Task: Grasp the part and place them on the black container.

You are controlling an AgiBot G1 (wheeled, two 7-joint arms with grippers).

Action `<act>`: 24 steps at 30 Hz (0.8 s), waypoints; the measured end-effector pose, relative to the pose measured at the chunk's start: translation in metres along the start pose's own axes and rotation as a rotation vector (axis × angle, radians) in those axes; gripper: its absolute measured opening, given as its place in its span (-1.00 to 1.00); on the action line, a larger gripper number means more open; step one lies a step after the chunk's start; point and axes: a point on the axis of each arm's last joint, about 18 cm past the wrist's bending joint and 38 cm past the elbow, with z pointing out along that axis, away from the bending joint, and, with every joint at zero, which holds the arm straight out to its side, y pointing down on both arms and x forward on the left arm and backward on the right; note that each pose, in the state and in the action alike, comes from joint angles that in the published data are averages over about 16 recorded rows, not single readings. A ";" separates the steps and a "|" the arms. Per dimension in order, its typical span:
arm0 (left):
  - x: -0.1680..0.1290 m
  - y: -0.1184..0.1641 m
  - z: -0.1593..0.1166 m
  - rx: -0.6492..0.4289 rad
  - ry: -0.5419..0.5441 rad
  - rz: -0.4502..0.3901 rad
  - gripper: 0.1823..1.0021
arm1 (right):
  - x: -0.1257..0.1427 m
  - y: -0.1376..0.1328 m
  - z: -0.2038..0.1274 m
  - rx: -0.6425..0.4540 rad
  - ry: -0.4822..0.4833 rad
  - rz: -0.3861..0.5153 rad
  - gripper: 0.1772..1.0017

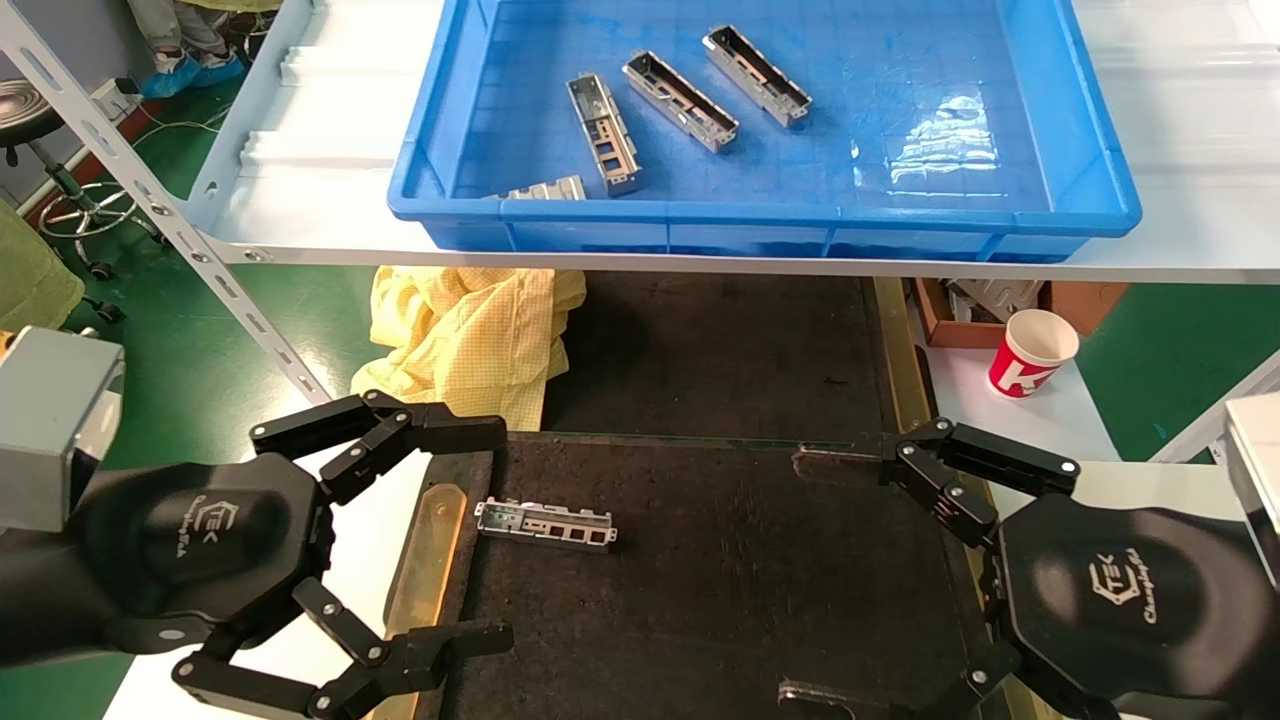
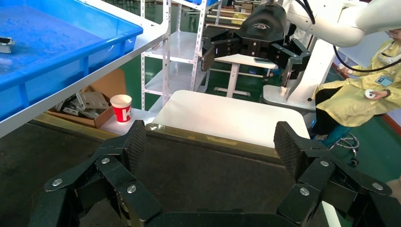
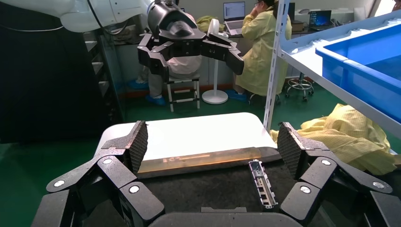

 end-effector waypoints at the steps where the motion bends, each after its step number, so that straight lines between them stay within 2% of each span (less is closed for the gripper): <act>1: 0.000 0.000 0.000 0.000 0.000 0.000 1.00 | 0.000 0.000 0.000 0.001 0.000 0.001 1.00; 24: 0.000 0.000 0.000 0.000 0.000 0.000 1.00 | 0.004 0.003 0.003 0.006 0.003 0.008 1.00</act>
